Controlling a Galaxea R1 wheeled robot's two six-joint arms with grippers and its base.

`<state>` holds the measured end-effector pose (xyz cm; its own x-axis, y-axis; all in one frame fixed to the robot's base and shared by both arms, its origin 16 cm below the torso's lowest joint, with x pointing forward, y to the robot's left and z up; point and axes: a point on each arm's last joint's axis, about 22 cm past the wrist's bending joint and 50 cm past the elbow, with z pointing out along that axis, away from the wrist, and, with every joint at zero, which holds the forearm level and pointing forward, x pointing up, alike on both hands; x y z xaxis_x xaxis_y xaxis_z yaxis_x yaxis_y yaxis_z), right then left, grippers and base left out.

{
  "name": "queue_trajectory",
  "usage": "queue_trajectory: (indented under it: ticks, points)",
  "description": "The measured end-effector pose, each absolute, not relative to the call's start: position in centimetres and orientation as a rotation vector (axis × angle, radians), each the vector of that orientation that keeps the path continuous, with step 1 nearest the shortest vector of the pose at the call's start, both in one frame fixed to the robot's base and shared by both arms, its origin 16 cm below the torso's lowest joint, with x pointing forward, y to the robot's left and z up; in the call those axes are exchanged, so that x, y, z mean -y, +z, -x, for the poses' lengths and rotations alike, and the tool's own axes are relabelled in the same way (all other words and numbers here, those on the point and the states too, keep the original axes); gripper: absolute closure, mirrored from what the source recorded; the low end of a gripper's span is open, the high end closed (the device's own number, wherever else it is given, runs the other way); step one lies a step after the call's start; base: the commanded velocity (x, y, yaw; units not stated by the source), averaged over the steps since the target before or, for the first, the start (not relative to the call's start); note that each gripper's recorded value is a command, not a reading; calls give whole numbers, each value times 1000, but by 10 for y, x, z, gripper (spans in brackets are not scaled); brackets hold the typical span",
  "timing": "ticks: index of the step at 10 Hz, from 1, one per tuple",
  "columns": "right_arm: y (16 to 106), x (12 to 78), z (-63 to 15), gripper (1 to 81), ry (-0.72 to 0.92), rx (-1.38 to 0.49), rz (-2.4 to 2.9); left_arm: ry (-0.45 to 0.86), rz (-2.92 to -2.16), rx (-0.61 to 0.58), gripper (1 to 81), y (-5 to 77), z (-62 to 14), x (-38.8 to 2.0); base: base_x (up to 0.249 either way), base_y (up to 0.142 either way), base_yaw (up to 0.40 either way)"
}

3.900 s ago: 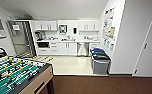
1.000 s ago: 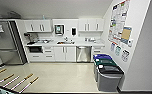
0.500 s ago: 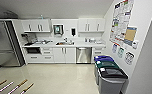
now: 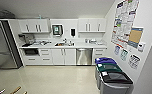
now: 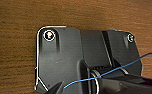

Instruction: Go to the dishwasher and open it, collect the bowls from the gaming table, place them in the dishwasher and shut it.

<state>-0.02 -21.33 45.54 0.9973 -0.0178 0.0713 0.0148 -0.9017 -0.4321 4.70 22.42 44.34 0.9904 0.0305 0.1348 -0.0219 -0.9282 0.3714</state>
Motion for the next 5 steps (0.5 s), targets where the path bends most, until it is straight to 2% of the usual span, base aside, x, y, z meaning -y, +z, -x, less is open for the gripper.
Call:
queue_trajectory:
  ticks: [5]
  points:
    - [455, 212, 0, 10, -101, -3, 2691, 194, -2758, -6, 10, 442, -47, -224, 256, 0, 0]
